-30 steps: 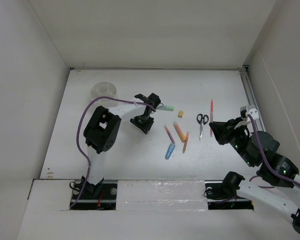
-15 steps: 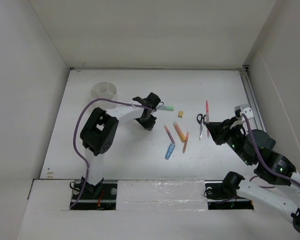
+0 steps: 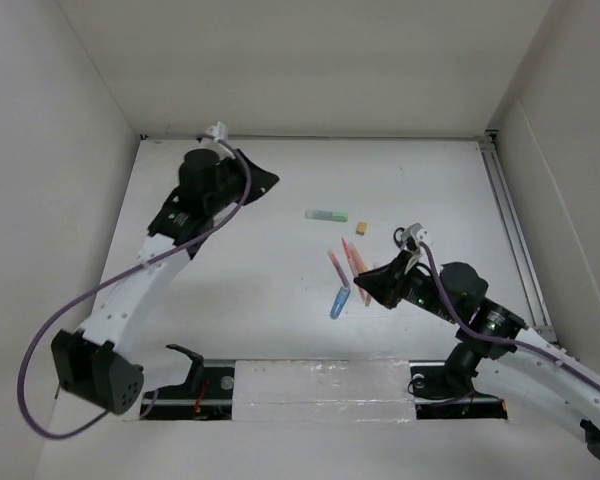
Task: Sort the stationery into containers
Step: Close the pen cap on the pen.
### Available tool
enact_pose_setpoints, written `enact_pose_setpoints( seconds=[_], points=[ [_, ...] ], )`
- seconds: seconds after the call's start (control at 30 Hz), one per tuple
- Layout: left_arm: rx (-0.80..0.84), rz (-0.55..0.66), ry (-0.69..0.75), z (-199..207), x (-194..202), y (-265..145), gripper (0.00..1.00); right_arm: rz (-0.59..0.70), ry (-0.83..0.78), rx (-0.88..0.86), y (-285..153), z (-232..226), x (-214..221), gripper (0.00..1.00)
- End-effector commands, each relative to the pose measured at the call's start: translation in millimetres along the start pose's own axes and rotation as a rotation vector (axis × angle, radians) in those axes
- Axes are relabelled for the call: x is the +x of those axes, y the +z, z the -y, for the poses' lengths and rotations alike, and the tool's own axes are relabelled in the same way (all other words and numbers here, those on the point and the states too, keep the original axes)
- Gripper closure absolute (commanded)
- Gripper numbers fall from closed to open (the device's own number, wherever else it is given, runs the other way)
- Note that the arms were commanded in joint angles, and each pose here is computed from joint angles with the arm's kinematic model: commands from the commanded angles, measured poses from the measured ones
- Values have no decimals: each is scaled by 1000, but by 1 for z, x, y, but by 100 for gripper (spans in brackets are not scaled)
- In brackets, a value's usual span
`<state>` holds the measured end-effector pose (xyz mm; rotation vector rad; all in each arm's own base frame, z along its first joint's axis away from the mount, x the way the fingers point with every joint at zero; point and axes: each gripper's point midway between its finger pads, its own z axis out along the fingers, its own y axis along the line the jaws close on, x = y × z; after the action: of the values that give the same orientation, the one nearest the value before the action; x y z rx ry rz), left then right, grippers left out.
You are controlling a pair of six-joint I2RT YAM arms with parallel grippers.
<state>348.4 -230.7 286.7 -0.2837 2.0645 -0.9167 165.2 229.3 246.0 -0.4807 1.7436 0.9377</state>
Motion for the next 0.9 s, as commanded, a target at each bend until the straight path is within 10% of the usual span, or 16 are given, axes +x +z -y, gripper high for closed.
enact_pose_setpoints(
  seconds=[0.0,0.87],
  points=[
    [278,-35,148,12,2,-33,100,158,61,-262,1,-50,-31,100],
    [559,75,234,57,14,-119,100,163,287,-468,81,-98,-30,100]
  ],
)
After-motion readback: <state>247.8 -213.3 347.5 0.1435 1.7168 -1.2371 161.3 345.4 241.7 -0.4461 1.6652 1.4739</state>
